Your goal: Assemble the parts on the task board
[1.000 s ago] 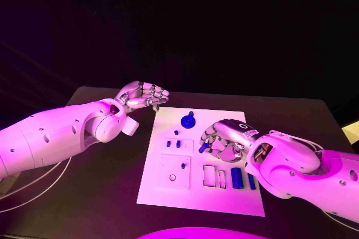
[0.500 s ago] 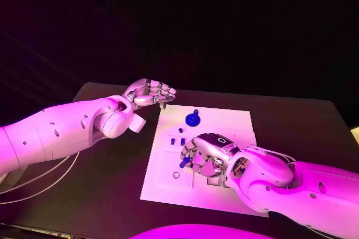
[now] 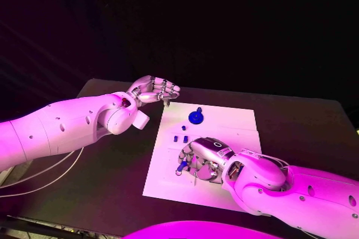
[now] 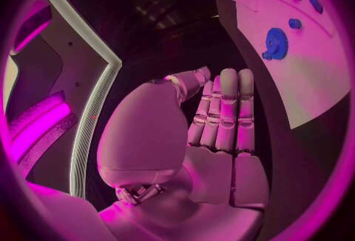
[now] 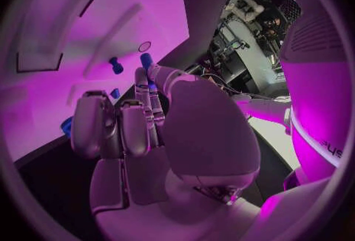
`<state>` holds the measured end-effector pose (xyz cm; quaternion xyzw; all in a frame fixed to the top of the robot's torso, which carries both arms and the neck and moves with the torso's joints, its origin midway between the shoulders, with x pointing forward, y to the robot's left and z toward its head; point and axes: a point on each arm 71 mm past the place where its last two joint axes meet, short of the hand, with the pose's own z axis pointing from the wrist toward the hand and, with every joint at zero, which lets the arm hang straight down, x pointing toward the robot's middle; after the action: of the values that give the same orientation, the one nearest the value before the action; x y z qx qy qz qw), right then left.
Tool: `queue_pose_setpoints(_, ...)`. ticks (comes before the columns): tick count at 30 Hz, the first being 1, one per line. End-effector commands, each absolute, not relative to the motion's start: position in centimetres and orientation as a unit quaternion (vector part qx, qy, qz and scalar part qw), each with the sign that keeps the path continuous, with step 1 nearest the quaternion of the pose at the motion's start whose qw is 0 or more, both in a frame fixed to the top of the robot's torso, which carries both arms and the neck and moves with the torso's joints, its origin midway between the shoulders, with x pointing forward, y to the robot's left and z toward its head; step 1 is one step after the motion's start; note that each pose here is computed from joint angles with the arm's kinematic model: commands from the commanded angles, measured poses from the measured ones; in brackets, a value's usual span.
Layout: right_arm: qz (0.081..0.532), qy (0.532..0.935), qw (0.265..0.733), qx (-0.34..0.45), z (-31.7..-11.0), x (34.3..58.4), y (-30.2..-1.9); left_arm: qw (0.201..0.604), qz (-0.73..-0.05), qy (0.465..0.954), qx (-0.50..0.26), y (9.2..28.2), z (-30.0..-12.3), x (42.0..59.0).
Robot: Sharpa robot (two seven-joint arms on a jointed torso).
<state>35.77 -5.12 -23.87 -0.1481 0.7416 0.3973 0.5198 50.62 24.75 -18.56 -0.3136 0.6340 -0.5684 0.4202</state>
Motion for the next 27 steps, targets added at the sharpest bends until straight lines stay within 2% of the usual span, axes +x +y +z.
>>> queue_pose_setpoints(1,0.395,0.743,0.515,-0.160,-24.2,35.6,-4.9,0.412,-0.576,0.634,-0.312,24.4,-18.5,50.6)
queue_pose_setpoints(14,0.385,0.748,0.514,-0.167,-24.9,35.7,-4.7,0.411,-0.575,0.635,-0.313,24.5,-18.5,50.5)
queue_pose_setpoints(27,0.365,0.769,0.491,-0.188,-25.6,35.6,-4.7,0.412,-0.574,0.635,-0.313,24.7,-18.5,50.5)
